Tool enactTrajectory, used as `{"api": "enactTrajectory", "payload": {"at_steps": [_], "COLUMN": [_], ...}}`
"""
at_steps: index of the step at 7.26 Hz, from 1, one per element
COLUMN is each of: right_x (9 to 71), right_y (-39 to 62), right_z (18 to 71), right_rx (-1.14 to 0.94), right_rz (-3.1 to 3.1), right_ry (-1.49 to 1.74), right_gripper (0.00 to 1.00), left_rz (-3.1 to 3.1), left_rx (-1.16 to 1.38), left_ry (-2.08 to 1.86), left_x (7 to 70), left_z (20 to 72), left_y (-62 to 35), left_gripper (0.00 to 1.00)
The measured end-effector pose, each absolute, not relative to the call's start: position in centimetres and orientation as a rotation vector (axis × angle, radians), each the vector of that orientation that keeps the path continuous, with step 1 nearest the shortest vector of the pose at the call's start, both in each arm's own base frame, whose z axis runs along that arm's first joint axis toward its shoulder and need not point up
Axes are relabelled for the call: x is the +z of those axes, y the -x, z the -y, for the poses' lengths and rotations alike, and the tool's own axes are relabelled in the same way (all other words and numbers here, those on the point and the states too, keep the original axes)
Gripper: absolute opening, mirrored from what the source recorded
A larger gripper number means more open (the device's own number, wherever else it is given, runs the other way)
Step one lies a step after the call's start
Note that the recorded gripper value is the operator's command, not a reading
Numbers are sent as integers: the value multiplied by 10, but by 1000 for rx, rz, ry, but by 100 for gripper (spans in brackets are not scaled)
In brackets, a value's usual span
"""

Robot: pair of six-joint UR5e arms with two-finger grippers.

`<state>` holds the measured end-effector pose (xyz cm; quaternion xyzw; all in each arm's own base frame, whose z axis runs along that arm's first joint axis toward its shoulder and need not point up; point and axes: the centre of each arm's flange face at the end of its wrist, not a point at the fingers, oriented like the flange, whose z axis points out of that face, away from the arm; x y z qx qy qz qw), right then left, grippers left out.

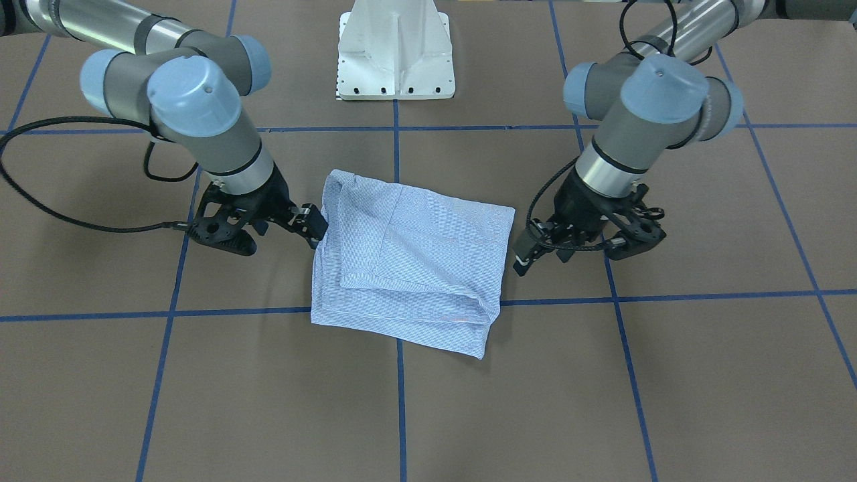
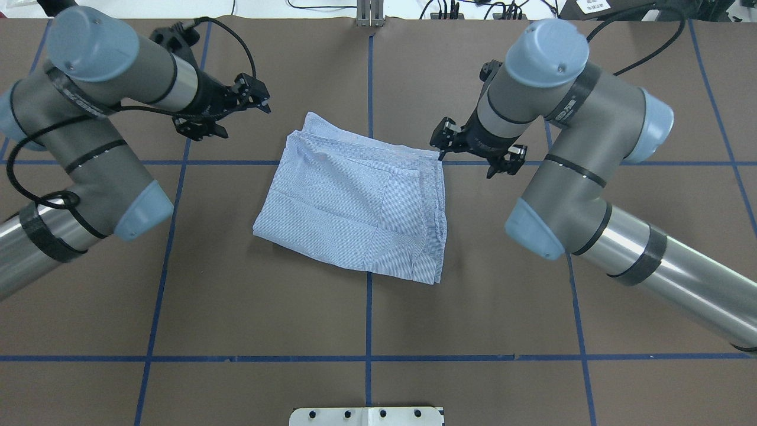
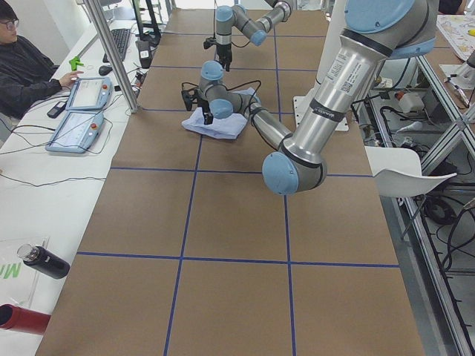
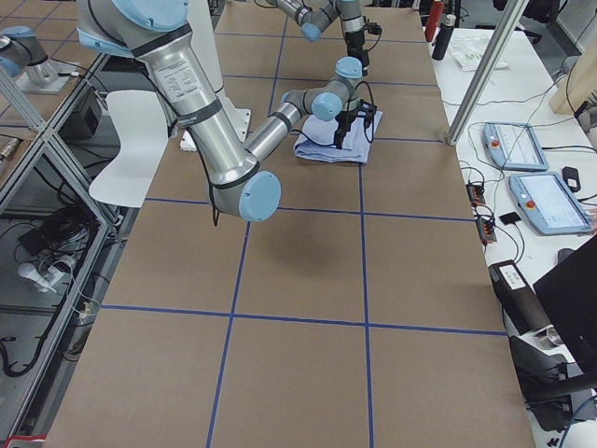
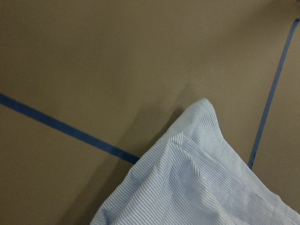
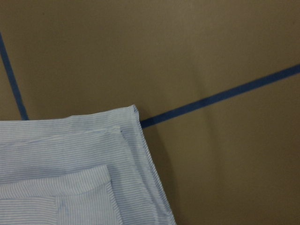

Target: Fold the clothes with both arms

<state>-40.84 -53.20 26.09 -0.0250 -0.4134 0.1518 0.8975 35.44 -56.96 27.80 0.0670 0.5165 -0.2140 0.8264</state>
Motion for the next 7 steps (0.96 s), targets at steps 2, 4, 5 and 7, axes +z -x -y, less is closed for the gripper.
{"api": "enactTrajectory", "payload": {"at_steps": [2,4,5,7], "right_x": [306,377,421,485], "right_y": [322,224,175,95], "right_z": [564,583,581,567], "right_rx": [165,16,-49,-154], "right_rz": [788,744,721,687], "right_ry": [-46,-91,-103,-128], "right_gripper": [100,100,100,100], "left_rz": [-980,-840,-784,-726], "left_rx": [-309,-212,-159,-54], "left_ry": [-342,-438,-466,-495], "left_x": [325,391,419,459], "left_z": [590,598,597,588], "left_y": [-282,-208,-174,-105], "left_gripper": [99,99,99,99]}}
